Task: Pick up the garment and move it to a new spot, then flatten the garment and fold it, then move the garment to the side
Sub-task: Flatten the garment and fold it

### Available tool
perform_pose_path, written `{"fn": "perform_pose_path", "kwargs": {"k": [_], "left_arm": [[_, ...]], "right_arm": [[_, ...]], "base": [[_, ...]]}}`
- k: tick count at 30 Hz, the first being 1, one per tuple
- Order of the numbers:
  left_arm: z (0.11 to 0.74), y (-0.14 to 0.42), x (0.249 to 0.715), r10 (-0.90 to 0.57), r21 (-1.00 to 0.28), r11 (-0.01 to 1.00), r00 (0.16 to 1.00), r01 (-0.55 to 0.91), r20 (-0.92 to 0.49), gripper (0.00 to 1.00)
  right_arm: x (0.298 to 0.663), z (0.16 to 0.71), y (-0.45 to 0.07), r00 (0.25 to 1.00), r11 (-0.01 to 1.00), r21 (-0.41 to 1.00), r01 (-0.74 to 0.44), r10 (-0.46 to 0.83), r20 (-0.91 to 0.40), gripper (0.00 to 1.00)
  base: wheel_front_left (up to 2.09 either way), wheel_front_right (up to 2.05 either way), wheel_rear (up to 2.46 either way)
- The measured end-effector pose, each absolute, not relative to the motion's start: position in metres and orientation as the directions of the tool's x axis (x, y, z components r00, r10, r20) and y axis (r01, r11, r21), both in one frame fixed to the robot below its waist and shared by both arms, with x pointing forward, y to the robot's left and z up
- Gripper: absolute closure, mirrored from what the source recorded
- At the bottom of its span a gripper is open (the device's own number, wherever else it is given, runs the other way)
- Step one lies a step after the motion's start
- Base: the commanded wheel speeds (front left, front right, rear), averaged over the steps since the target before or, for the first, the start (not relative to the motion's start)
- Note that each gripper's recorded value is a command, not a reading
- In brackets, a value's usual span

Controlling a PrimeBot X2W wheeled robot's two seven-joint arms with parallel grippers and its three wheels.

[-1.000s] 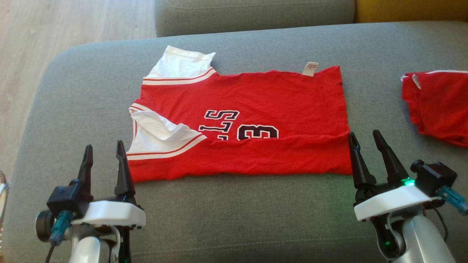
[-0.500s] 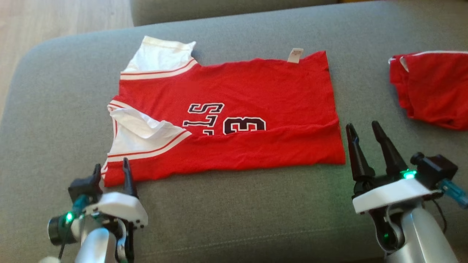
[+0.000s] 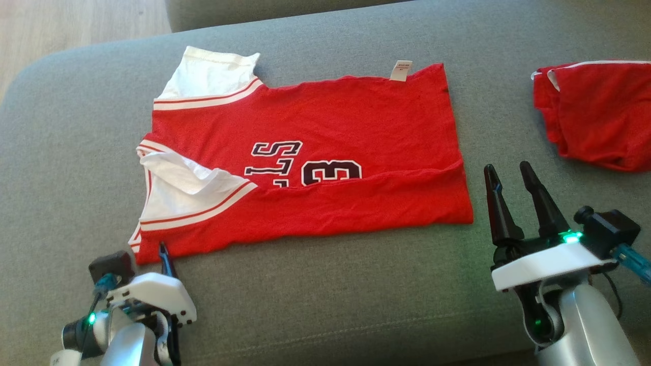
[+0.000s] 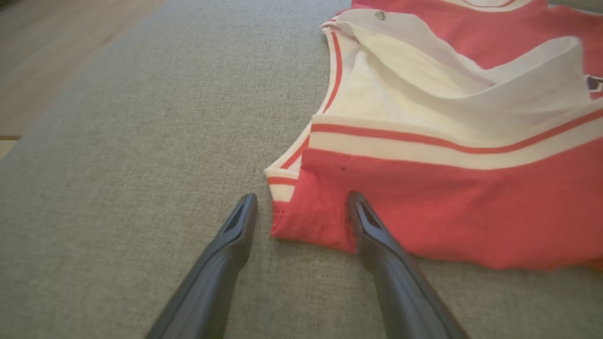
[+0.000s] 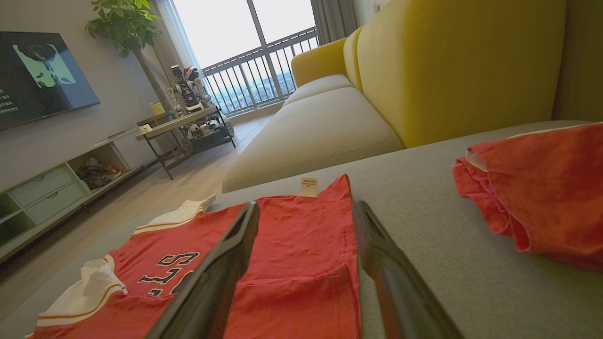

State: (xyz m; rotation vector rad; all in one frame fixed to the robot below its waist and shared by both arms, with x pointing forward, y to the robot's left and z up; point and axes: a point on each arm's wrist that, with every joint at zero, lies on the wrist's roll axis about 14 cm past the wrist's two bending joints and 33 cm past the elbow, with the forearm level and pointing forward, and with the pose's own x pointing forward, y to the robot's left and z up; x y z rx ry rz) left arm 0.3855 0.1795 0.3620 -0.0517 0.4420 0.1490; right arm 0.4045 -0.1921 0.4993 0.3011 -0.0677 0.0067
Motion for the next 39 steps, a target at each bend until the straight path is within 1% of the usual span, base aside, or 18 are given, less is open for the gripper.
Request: {"fn": "perform_pose_path", "kwargs": {"k": [11, 12, 13, 14, 15, 19, 24, 25, 29, 35, 39], "left_arm": [[0.354, 0.174, 0.398, 0.089, -0.061, 0.989, 0.869, -0.136, -0.487, 0.00], [0.353, 0.174, 0.398, 0.086, -0.061, 0.989, 0.866, -0.133, -0.492, 0.18], [0.353, 0.173, 0.398, 0.082, -0.064, 0.989, 0.865, -0.130, -0.494, 0.67], [0.354, 0.172, 0.399, 0.072, -0.072, 0.990, 0.867, -0.123, -0.494, 0.67], [0.354, 0.171, 0.399, 0.063, -0.084, 0.989, 0.869, -0.119, -0.491, 1.00], [0.361, 0.169, 0.400, 0.055, -0.101, 0.988, 0.886, -0.114, -0.461, 1.00], [0.374, 0.172, 0.398, 0.062, -0.111, 0.987, 0.915, -0.115, -0.399, 1.00], [0.383, 0.172, 0.399, 0.060, -0.117, 0.987, 0.930, -0.109, -0.361, 1.00], [0.397, 0.172, 0.398, 0.055, -0.126, 0.987, 0.950, -0.098, -0.308, 1.00], [0.406, 0.169, 0.396, 0.043, -0.122, 0.989, 0.961, -0.079, -0.275, 1.00], [0.409, 0.167, 0.395, 0.038, -0.119, 0.990, 0.964, -0.071, -0.262, 1.00]], "right_arm": [[0.404, 0.492, -0.194, 0.999, 0.954, 0.299, -0.003, -0.011, 0.045, 0.00], [0.404, 0.491, -0.195, 0.999, 0.954, 0.299, -0.001, -0.013, 0.044, 0.00], [0.404, 0.491, -0.195, 0.999, 0.954, 0.300, 0.001, -0.014, 0.043, 0.00], [0.404, 0.491, -0.195, 0.999, 0.954, 0.300, 0.001, -0.015, 0.043, 0.00], [0.404, 0.491, -0.195, 0.999, 0.954, 0.301, 0.003, -0.016, 0.043, 0.00], [0.402, 0.483, -0.197, 1.000, 0.952, 0.304, 0.016, -0.021, 0.015, 0.00], [0.398, 0.456, -0.198, 0.995, 0.932, 0.356, 0.060, -0.029, -0.093, 0.00], [0.396, 0.440, -0.198, 0.987, 0.919, 0.384, 0.088, -0.029, -0.157, 0.00], [0.400, 0.416, -0.197, 0.966, 0.866, 0.476, 0.155, -0.032, -0.257, 0.00], [0.410, 0.393, -0.189, 0.937, 0.794, 0.564, 0.228, -0.020, -0.350, 0.00], [0.413, 0.377, -0.175, 0.914, 0.782, 0.572, 0.246, 0.009, -0.407, 0.00]], "base": [[0.00, 0.00, 0.00], [0.00, 0.00, 0.00], [0.00, 0.00, 0.00], [0.00, 0.00, 0.00], [0.00, 0.00, 0.00], [0.00, 0.00, 0.00], [0.00, 0.00, 0.00], [0.00, 0.00, 0.00], [0.00, 0.00, 0.00], [0.00, 0.00, 0.00], [0.00, 0.00, 0.00]]}}
